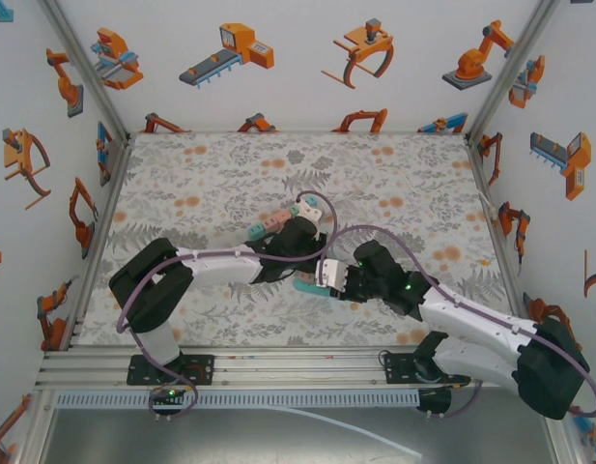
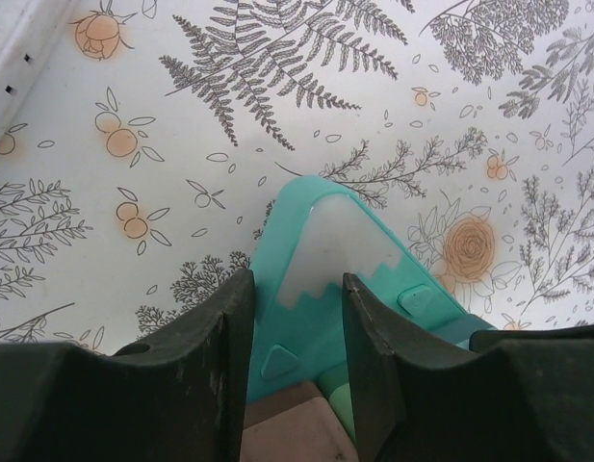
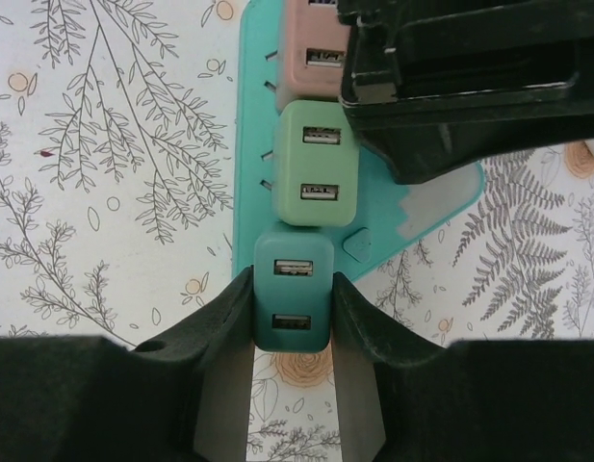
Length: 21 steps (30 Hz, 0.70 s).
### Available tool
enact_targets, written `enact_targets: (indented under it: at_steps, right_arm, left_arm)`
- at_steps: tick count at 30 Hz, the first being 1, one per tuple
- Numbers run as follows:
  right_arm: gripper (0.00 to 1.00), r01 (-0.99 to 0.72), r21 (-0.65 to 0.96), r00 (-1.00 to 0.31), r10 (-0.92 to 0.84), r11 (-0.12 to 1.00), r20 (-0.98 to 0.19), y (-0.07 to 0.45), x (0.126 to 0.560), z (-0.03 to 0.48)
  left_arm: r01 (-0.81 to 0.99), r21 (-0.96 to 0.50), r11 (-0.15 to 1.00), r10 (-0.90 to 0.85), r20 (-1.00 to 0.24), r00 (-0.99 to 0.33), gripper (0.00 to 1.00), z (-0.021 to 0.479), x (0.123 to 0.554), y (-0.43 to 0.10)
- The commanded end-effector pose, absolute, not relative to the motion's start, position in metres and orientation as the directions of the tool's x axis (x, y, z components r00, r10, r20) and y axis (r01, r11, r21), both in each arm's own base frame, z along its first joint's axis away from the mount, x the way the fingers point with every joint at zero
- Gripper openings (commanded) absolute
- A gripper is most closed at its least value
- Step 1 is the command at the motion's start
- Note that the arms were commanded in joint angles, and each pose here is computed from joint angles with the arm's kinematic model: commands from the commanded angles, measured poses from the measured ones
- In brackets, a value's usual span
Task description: Pull the plug off the socket
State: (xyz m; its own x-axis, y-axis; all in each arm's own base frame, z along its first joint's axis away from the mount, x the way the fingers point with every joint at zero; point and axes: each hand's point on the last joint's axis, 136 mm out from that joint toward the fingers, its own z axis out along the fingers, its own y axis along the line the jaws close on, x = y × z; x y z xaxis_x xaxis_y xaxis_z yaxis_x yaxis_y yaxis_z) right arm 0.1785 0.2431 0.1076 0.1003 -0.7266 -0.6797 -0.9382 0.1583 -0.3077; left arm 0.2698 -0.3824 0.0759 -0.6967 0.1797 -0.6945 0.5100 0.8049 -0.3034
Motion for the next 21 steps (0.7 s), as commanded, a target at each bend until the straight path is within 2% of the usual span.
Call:
enact_targets:
  at_steps: [1, 4, 7, 10, 16, 21]
  right_arm:
    - [0.0, -0.928, -0.295, 0.141, -0.518, 0.228, -0.844, 0.275, 0.181, 0.179]
    - [0.0, -0.932, -0.261, 0.105, -0.501, 0.253, -0.859, 0.276, 0.182, 0.175]
    - [0.0, -0.937, -0.284, 0.133, -0.542, 0.204, -0.829, 0.273, 0.177, 0.162]
    - [0.0, -0.934, -0.292, 0.15, -0.515, 0.207, -0.844, 0.271, 0.173, 0.172]
    - [0.01, -0.908, -0.296, 0.155, -0.419, 0.295, -0.895, 0.265, 0.175, 0.215]
    - [0.0, -0.896, -0.218, 0.101, -0.301, 0.387, -0.948, 0.26, 0.177, 0.246]
  left_arm:
    - [0.418, 0.211, 0.884, 0.466, -0.301, -0.832, 0.39, -0.065, 0.223, -0.229]
    - [0.418, 0.219, 0.882, 0.467, -0.288, -0.836, 0.39, -0.067, 0.221, -0.228]
    - [0.411, 0.212, 0.887, 0.459, -0.302, -0.836, 0.4, -0.064, 0.221, -0.228]
    - [0.414, 0.199, 0.888, 0.458, -0.314, -0.832, 0.42, -0.057, 0.223, -0.231]
    - [0.41, 0.116, 0.905, 0.42, -0.41, -0.81, 0.48, -0.015, 0.238, -0.258]
    - [0.41, 0.038, 0.911, 0.373, -0.5, -0.782, 0.52, 0.031, 0.255, -0.281]
